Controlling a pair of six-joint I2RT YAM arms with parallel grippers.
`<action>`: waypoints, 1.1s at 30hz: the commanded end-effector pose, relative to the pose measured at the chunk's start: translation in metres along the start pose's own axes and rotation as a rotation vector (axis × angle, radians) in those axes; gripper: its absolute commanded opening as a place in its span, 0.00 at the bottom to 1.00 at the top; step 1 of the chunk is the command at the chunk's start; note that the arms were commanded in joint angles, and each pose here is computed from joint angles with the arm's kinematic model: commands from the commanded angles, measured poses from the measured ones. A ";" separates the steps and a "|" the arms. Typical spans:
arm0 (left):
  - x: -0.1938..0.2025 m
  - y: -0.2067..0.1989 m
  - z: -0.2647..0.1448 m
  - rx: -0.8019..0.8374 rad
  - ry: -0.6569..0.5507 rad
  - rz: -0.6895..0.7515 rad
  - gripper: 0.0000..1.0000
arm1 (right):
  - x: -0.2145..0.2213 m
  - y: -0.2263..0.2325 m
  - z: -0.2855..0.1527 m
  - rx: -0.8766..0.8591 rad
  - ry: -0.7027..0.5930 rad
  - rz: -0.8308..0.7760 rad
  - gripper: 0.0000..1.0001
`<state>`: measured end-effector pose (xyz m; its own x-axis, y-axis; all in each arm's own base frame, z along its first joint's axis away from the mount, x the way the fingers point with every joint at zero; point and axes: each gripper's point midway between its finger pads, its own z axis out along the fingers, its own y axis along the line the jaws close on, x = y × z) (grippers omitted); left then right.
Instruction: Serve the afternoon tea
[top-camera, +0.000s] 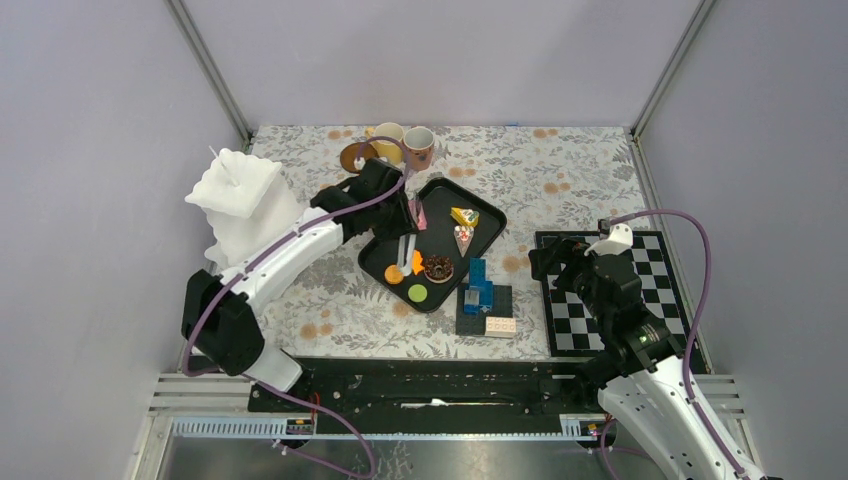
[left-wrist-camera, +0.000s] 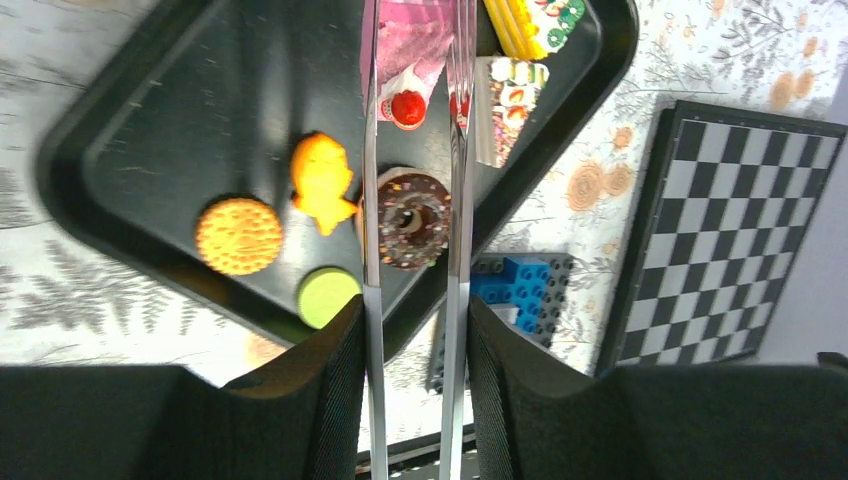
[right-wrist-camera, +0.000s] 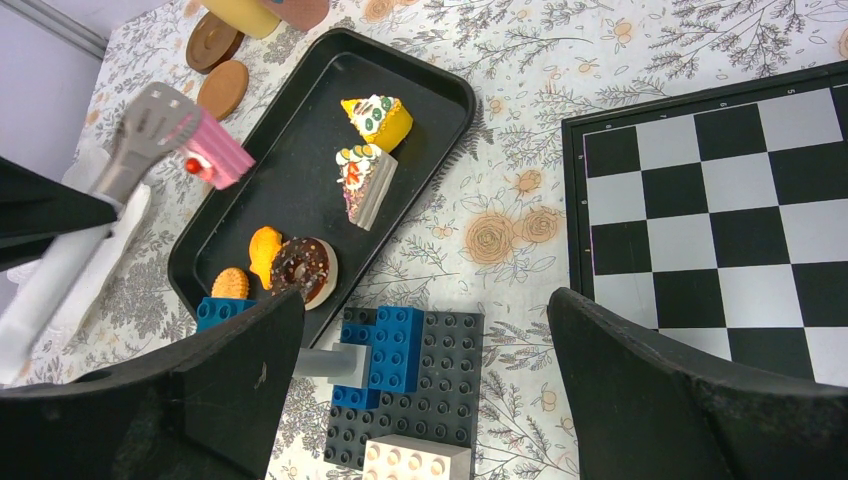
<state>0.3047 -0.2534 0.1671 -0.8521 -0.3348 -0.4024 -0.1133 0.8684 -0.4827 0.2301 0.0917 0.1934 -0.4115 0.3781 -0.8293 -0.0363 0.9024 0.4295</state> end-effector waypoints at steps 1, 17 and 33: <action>-0.030 0.020 -0.049 -0.106 -0.118 0.152 0.00 | -0.007 0.009 0.001 -0.038 -0.032 0.017 0.98; -0.032 0.115 -0.077 -0.787 -0.123 0.478 0.00 | -0.001 0.012 0.005 -0.059 -0.014 0.023 0.98; -0.041 0.161 -0.041 -1.167 -0.121 0.666 0.00 | 0.000 0.011 0.008 -0.057 -0.016 0.009 0.98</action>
<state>0.2911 -0.0980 0.1345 -0.8857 0.2398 -0.3976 -0.0912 0.7497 0.6554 0.2334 0.0987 0.1876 -0.4203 0.3838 -0.8222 -0.0560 0.8934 0.4457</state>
